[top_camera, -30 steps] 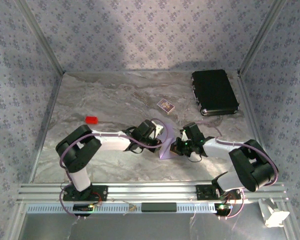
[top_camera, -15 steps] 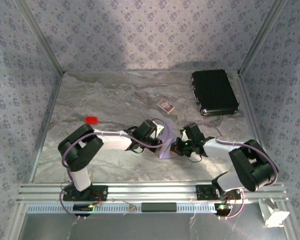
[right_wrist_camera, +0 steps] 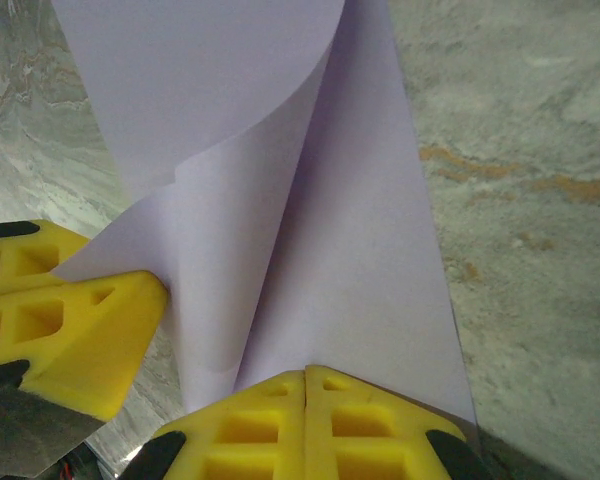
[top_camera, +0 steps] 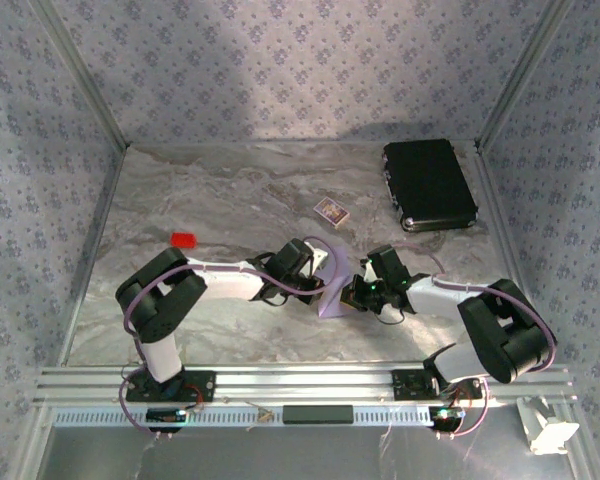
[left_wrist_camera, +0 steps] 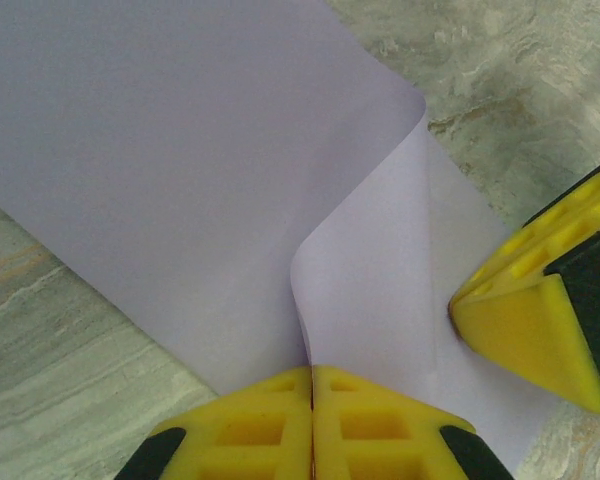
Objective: Fold a paper plane with a square sheet of paper (pick it up from the middle)
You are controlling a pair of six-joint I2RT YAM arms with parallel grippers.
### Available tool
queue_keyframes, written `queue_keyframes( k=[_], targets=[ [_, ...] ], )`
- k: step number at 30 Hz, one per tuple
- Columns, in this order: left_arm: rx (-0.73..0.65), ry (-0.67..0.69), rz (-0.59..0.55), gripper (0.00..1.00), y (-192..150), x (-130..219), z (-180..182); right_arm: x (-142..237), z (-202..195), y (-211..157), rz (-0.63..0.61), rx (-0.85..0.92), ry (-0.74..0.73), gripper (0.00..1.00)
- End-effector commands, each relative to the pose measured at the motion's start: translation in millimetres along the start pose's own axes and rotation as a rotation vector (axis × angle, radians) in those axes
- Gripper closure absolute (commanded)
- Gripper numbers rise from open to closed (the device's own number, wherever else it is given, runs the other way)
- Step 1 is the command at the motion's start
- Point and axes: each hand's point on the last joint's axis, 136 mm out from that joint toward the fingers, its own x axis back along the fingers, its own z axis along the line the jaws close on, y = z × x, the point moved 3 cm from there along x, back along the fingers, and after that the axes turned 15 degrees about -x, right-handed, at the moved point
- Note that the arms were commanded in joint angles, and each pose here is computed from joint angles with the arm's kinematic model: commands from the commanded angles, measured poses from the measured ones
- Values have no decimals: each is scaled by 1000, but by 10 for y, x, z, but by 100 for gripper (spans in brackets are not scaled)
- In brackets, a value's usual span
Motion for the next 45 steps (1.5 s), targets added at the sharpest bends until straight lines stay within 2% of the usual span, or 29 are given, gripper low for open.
queue_keyframes(
  k=[1, 16, 25, 33, 37, 45],
  targets=[
    [-15, -22, 6, 92, 34, -41, 0, -13, -181, -41, 11, -13, -58, 100],
    [7, -2, 65, 93, -151, -97, 59, 18, -118, -20, 0, -1, -33, 98],
    [18, -15, 61, 95, -136, -106, 40, 195, 287, 114, -61, 37, 130, 98],
    [24, -16, 65, 95, -145, -118, 43, 40, 586, 174, -25, 30, 208, 100],
    [28, -16, 67, 96, -160, -121, 45, -49, 575, 165, -9, 27, 194, 100],
    [30, -12, 74, 96, -170, -126, 52, -157, 283, 150, -6, -21, 132, 100]
  ],
)
